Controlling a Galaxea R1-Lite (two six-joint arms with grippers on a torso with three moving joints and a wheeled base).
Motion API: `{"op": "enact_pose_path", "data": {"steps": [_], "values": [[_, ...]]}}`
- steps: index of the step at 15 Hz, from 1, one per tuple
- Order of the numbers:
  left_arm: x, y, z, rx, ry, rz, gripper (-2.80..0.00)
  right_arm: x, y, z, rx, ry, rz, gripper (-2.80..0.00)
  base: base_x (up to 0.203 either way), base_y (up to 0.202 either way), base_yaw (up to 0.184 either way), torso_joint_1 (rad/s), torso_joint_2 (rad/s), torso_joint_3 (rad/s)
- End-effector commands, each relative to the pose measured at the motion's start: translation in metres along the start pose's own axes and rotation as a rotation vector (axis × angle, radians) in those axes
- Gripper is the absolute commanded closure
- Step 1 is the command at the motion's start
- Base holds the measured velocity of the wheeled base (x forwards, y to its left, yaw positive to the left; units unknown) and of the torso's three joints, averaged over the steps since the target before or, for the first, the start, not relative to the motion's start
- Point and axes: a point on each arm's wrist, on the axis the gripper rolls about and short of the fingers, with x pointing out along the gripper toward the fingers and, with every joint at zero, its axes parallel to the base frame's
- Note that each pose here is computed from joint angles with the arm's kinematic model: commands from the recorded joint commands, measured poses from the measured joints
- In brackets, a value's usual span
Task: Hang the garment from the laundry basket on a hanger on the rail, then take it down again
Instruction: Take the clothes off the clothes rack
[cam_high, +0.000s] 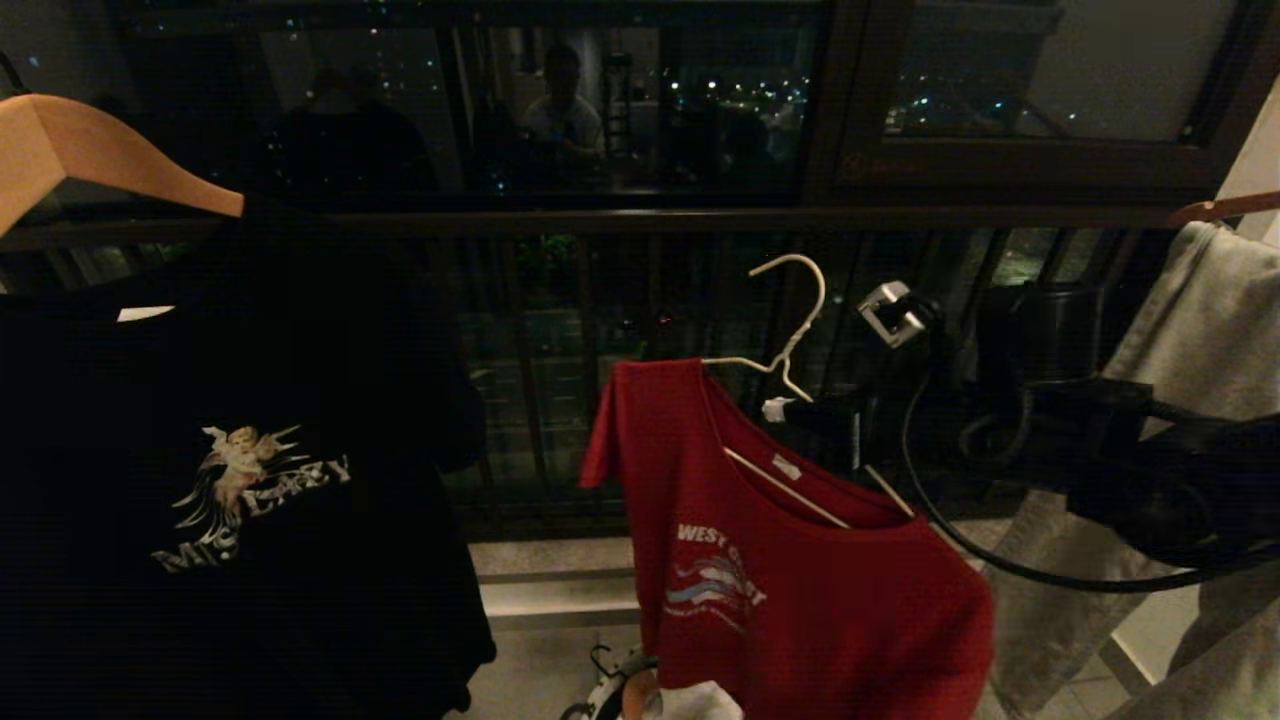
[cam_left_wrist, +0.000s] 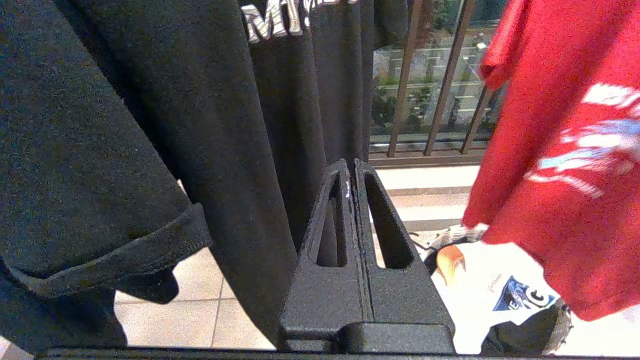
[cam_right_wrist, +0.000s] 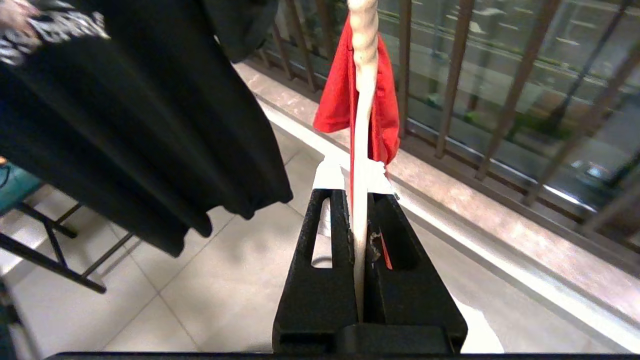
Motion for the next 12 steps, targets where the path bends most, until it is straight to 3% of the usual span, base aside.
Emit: {"op": "enact_pose_path", "data": {"steps": [1, 7, 9, 12], "values": [[0.000, 0.000, 0.000, 0.001, 0.000, -0.001, 0.00, 0.029, -0.014, -0.036, 0.021, 0.055, 0.028, 0.00, 0.000, 0.000, 0.000, 0.000, 0.00, 0.000], [-0.001, 0.000, 0.004, 0.008, -0.014, -0.001, 0.00, 0.052, -0.024, -0.053, 0.029, 0.075, 0.069, 0.00, 0.000, 0.000, 0.000, 0.000, 0.00, 0.000], [-0.005, 0.000, 0.027, 0.006, -0.043, -0.022, 0.00, 0.055, -0.026, -0.058, 0.036, 0.088, 0.069, 0.00, 0.000, 0.000, 0.000, 0.000, 0.00, 0.000], [0.014, -0.001, 0.077, -0.001, 0.045, -0.093, 0.00, 0.061, -0.025, -0.065, 0.038, 0.106, 0.079, 0.00, 0.000, 0.000, 0.000, 0.000, 0.00, 0.000]]}}
